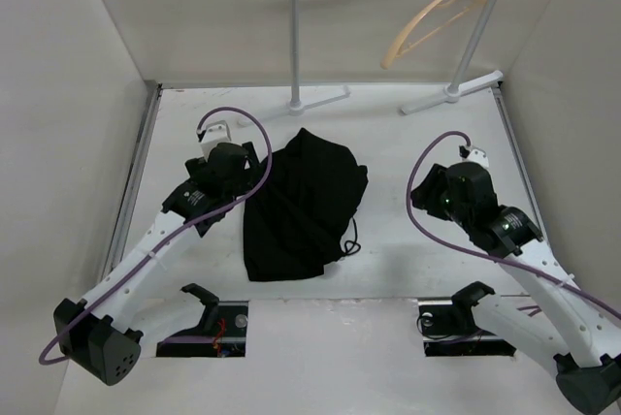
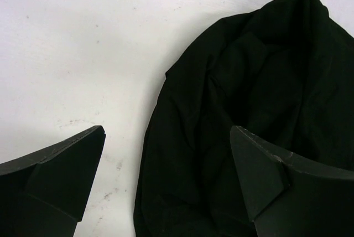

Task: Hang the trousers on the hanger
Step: Flatten out the trousers at the center of the board.

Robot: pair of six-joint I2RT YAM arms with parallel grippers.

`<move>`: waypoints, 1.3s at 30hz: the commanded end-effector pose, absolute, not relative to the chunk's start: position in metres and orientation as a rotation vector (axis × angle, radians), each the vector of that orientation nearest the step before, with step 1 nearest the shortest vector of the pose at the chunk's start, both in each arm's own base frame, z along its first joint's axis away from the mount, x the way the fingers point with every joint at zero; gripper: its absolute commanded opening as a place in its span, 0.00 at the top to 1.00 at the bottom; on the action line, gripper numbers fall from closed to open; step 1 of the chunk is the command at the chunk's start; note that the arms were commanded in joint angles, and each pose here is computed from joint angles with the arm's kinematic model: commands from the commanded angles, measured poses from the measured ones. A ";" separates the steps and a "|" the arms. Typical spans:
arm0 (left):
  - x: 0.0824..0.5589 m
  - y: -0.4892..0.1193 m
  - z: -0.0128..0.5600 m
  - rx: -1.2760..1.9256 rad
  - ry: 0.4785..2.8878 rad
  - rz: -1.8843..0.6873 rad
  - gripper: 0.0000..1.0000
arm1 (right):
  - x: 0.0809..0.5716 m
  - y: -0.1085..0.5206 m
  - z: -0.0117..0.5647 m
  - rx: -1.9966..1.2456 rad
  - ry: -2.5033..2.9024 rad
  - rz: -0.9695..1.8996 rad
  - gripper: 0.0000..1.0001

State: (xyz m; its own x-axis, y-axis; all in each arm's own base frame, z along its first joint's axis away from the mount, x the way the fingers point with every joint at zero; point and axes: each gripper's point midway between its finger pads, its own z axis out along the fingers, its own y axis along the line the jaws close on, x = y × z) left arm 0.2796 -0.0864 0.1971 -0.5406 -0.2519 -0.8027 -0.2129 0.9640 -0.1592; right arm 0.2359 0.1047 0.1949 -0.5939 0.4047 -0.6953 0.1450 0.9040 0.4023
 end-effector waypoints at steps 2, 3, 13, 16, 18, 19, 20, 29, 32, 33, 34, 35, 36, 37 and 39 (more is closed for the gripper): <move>0.283 -0.086 0.221 -0.351 2.098 -0.069 0.00 | 0.236 0.098 0.200 0.438 2.164 0.387 0.42; 0.284 -0.085 0.223 -0.354 2.087 -0.071 0.00 | 0.236 0.097 0.201 0.442 2.157 0.393 0.42; 0.290 -0.103 0.232 -0.336 2.018 -0.216 0.00 | 0.233 0.131 0.200 0.337 2.217 0.541 0.95; 0.296 -0.116 0.231 -0.311 2.063 -0.277 0.00 | 0.234 0.166 0.203 0.230 2.239 0.654 0.88; 0.295 -0.125 0.221 -0.275 2.104 -0.321 0.33 | 0.235 0.188 0.207 0.171 2.241 0.716 0.72; 0.296 -0.125 0.216 -0.286 2.097 -0.335 0.57 | 0.234 0.202 0.208 0.132 2.244 0.753 0.61; 0.295 -0.119 0.208 -0.312 2.094 -0.331 0.71 | 0.230 0.222 0.210 0.072 2.246 0.808 0.46; 0.245 -0.085 0.100 -0.513 2.379 -0.198 0.34 | 0.192 0.295 0.161 -0.183 2.410 0.893 0.31; 0.231 -0.093 0.074 -0.529 2.462 -0.224 0.25 | 0.179 0.304 0.140 -0.239 2.474 0.904 0.28; 0.228 -0.096 0.066 -0.530 2.492 -0.235 0.25 | 0.173 0.309 0.136 -0.273 2.494 0.925 0.26; 0.225 -0.099 0.061 -0.529 2.513 -0.244 0.25 | 0.170 0.313 0.134 -0.296 2.504 0.941 0.25; 0.222 -0.101 0.053 -0.528 2.535 -0.238 0.26 | 0.166 0.320 0.132 -0.326 2.514 0.965 0.24; 0.221 -0.102 0.047 -0.531 2.552 -0.229 0.27 | 0.163 0.325 0.129 -0.350 2.522 0.984 0.24; 0.221 -0.104 0.041 -0.531 2.560 -0.230 0.29 | 0.162 0.329 0.126 -0.361 2.531 0.992 0.25; 0.225 -0.108 0.033 -0.521 2.567 -0.231 0.37 | 0.161 0.334 0.118 -0.370 2.562 1.000 0.33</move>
State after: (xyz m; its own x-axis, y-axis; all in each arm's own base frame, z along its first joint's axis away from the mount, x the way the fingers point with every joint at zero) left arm 0.2191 -0.0964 0.0390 -0.8035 -0.3828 -0.4559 -0.3191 0.9235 -0.2129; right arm 0.1606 0.3093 0.1033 -0.9076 -0.0949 -0.4091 -0.3211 0.7846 0.5304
